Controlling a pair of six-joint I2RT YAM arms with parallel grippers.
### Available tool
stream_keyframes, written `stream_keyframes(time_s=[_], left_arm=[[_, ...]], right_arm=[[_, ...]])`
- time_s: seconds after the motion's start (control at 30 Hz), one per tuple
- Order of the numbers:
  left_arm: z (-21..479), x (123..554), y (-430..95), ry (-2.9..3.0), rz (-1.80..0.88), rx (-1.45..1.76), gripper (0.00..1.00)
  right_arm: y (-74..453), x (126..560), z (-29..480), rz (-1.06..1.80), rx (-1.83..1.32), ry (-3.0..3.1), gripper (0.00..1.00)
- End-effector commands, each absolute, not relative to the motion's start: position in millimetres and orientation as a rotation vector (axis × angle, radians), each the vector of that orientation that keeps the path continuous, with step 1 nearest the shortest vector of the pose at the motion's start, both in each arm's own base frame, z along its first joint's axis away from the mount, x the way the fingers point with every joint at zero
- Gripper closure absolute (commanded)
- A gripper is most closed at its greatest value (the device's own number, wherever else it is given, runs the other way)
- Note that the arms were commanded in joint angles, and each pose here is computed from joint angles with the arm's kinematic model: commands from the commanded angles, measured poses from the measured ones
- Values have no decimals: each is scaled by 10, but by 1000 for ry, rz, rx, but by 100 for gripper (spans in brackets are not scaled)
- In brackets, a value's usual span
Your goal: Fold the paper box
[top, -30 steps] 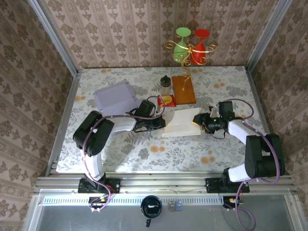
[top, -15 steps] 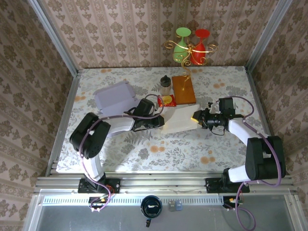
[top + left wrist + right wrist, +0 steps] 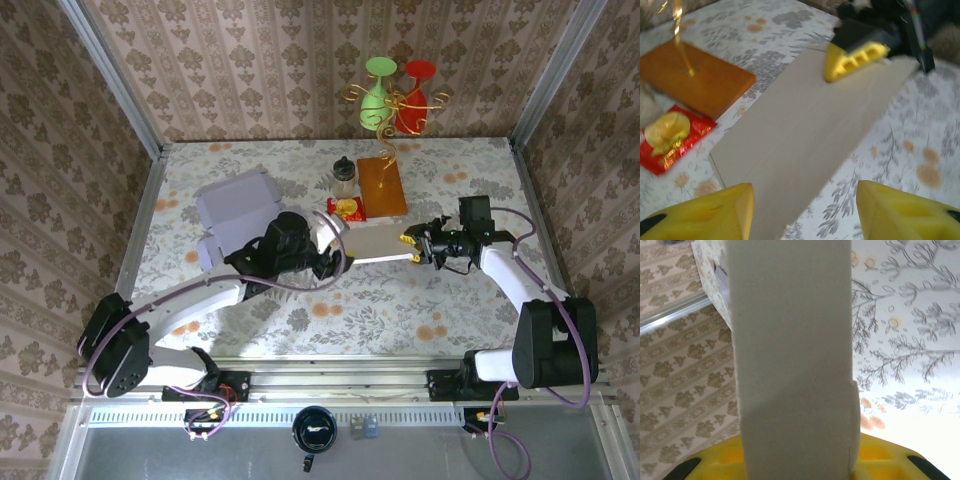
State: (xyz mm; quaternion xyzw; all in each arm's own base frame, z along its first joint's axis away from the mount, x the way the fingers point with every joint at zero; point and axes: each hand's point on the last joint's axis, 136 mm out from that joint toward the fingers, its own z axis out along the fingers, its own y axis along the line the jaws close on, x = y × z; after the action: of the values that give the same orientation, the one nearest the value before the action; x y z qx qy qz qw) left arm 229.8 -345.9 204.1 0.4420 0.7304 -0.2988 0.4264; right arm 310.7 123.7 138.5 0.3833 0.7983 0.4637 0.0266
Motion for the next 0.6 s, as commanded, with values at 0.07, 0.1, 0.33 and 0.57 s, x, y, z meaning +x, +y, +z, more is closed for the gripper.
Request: stream_keyframes(time_s=[0.07,0.1,0.33,0.57], left_arm=[[1773,2093,-3306,1721,-472,1520,41],[1739,2088,-3294,1713,-450,1543,40],[1613,2089,-3275,1658,-374,1637,31],[1558,2160,-3320,1657,-361,1639,29]], right_arm=[[1307,2822,1487,1516,1588,2484,79],[1318,2795,1487,1527,1635,2474,79],[1388,2596,1414,1523,1855,2492,78],[1423,2464,1302,1520,1966,2492,81]])
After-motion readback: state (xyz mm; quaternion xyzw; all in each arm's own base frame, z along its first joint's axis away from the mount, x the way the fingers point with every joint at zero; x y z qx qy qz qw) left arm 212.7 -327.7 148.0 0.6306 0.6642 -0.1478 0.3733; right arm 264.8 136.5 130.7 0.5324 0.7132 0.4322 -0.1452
